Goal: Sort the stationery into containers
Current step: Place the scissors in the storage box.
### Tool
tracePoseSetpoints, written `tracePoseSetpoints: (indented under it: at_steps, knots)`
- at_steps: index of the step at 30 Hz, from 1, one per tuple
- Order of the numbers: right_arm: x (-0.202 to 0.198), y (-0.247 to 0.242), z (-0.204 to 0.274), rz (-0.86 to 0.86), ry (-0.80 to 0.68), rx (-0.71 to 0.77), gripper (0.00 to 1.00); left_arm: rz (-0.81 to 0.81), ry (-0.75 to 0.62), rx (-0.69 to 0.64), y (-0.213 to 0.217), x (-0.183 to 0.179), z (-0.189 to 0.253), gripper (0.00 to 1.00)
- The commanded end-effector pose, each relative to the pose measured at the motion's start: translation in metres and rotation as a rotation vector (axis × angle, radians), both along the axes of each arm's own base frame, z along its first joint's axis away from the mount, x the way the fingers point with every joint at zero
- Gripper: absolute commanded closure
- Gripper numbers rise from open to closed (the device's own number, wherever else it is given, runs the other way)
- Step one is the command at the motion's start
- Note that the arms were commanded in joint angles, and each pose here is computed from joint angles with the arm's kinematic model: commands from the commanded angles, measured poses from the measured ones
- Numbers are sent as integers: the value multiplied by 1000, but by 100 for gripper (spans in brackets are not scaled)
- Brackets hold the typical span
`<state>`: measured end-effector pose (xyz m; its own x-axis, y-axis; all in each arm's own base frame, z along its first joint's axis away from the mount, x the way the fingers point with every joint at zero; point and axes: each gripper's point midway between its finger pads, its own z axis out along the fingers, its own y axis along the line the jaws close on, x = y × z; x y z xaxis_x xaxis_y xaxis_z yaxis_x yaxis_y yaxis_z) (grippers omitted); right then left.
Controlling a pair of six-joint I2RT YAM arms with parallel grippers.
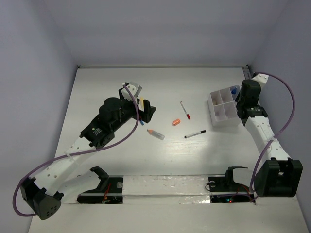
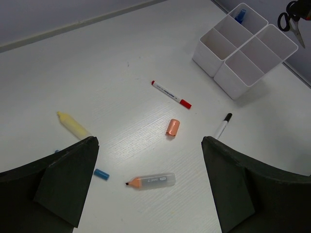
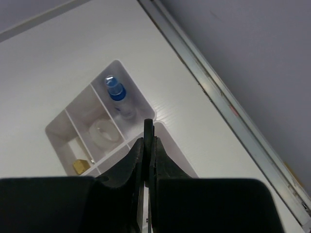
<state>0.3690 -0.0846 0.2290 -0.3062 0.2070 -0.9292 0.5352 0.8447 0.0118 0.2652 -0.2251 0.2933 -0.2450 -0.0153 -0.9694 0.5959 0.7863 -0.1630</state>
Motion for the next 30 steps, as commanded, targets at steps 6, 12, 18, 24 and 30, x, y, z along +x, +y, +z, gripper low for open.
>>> tracePoseSetpoints:
  at_steps: [6,12,18,24,30]
  knots:
    - [-7,-1,10,-21,-62,36,100,-34,-54,-70,-4,-7,23,14]
    - [-12,3,12,4,-78,38,100,-47,-60,-85,-5,-10,27,14]
    - [-12,8,-13,20,30,66,100,-49,-59,-82,-5,-10,26,14]
    - [-17,14,-38,34,132,103,100,-57,-51,-76,-8,-11,22,14]
    - [-21,6,-47,1,172,106,100,-66,-52,-80,-11,-13,24,14]
